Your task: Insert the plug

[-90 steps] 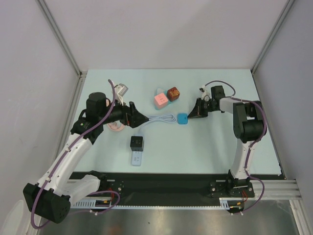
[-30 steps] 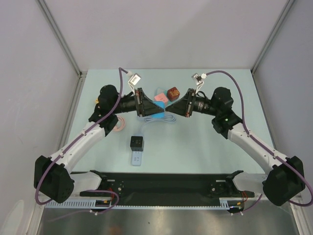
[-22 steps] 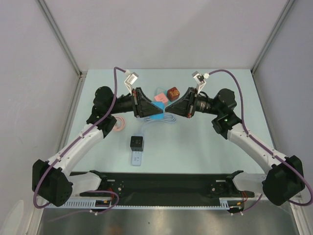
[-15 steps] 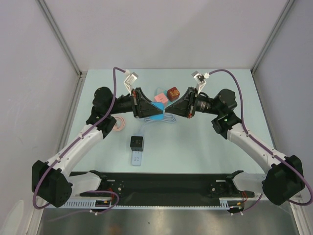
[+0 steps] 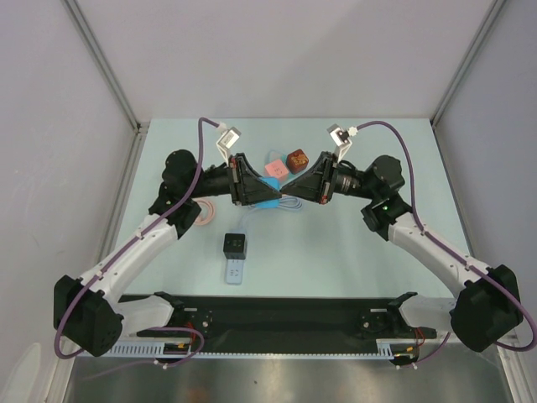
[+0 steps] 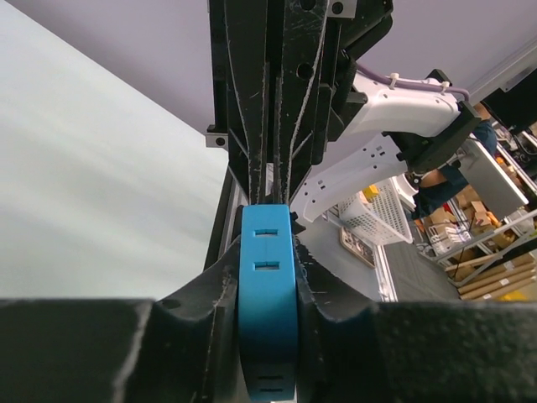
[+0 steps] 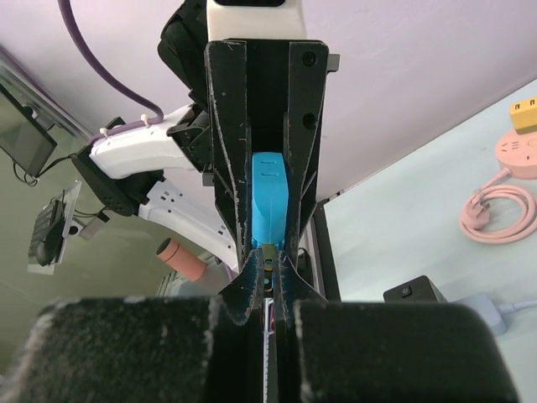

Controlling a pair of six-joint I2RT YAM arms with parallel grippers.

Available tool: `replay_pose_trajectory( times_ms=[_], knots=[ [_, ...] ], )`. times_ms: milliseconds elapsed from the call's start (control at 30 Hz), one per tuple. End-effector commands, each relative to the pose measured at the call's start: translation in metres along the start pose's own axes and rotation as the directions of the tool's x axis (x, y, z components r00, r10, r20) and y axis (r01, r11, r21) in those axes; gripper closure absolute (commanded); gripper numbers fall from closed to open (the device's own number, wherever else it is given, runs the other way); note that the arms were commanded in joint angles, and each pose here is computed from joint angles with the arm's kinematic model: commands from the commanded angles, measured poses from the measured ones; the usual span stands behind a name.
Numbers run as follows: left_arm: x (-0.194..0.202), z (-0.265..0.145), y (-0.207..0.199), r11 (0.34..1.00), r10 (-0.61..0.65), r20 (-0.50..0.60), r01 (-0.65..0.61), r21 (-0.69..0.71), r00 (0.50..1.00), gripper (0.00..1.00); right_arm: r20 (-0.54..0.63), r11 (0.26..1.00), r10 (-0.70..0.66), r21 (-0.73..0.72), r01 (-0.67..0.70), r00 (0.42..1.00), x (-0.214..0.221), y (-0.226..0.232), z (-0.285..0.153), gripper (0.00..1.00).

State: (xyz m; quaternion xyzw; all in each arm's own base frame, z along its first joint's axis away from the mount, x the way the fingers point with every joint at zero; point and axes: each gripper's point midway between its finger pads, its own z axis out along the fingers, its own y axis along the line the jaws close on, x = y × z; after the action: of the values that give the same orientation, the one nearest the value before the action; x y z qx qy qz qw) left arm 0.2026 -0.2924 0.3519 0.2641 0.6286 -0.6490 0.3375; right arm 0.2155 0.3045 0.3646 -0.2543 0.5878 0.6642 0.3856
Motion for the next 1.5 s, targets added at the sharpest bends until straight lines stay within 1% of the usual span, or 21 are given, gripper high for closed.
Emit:
replay_pose_trajectory(
  times_ms=[0,33,67,133,267,367,633,700,733,833,900,933,1033,1067,1300,1467],
  knots=[
    [-0.004,-0.001,-0.011,0.998,0.057,0.014,-0.057,0.019,0.998,0.72,0.055,0.999,-0.035,-0.010,0.036,0.998,-0.011,0.008,-0.001,1.00],
    [-0.005,-0.001,-0.010,0.999,0.051,0.016,-0.052,0.013,0.999,0.67,0.056,0.999,-0.032,-0.012,0.033,0.998,-0.011,0.008,-0.001,1.00],
    [-0.004,-0.001,-0.008,0.999,0.047,0.016,-0.047,0.003,0.999,0.56,0.056,1.000,-0.028,-0.011,0.029,0.998,-0.011,0.007,-0.002,1.00],
    [-0.006,-0.001,-0.008,0.999,0.052,0.028,-0.052,-0.010,0.998,0.51,0.059,1.000,-0.028,-0.009,0.028,0.998,-0.011,0.007,-0.003,1.00],
    [-0.009,-0.003,-0.009,0.998,0.055,0.032,-0.055,-0.022,0.998,0.44,0.060,1.000,-0.030,-0.008,0.030,0.998,-0.011,0.008,-0.004,1.00],
    [-0.012,-0.002,-0.008,0.997,0.063,0.037,-0.062,-0.035,0.997,0.42,0.060,1.000,-0.027,-0.003,0.028,0.998,-0.011,0.006,-0.006,1.00],
    [-0.012,-0.001,0.003,0.997,0.014,0.040,-0.011,-0.073,0.999,0.44,0.056,1.000,-0.016,0.002,0.016,0.998,-0.009,0.003,-0.006,1.00],
    [-0.014,-0.001,0.004,0.997,0.000,0.052,0.005,-0.083,0.999,0.39,0.055,1.000,-0.011,0.005,0.011,0.998,-0.008,0.001,-0.005,1.00],
    [-0.015,-0.002,0.004,0.997,0.005,0.054,-0.001,-0.083,0.999,0.31,0.054,1.000,-0.008,0.007,0.007,0.998,-0.007,-0.001,-0.006,1.00],
    [-0.016,-0.003,0.004,0.996,0.017,0.058,-0.012,-0.087,0.998,0.27,0.056,1.000,-0.009,0.008,0.009,0.998,-0.007,-0.001,-0.006,1.00],
    [-0.016,-0.002,0.003,0.997,0.018,0.051,-0.014,-0.079,0.999,0.28,0.055,1.000,-0.009,0.010,0.008,0.998,-0.007,-0.002,-0.007,1.00],
    [-0.015,-0.002,0.003,0.997,0.014,0.048,-0.011,-0.078,0.999,0.32,0.055,1.000,-0.006,0.010,0.005,0.998,-0.007,-0.002,-0.006,1.00],
    [-0.015,-0.002,0.005,0.997,0.002,0.051,0.002,-0.079,0.999,0.41,0.054,1.000,-0.004,0.010,0.004,0.999,-0.006,-0.003,-0.006,1.00],
    [-0.016,-0.002,0.004,0.997,0.009,0.060,-0.005,-0.072,0.998,0.42,0.051,1.000,-0.001,0.011,0.000,0.999,-0.005,-0.004,-0.006,1.00],
    [-0.023,-0.006,0.003,0.997,0.011,0.099,-0.004,-0.078,0.995,0.43,0.046,1.000,0.008,0.015,-0.008,0.999,-0.003,-0.006,-0.006,1.00],
    [-0.021,-0.006,0.003,0.998,0.010,0.093,-0.004,-0.071,0.996,0.48,0.055,1.000,0.004,0.018,-0.005,0.998,-0.006,-0.006,-0.007,1.00]
  ],
)
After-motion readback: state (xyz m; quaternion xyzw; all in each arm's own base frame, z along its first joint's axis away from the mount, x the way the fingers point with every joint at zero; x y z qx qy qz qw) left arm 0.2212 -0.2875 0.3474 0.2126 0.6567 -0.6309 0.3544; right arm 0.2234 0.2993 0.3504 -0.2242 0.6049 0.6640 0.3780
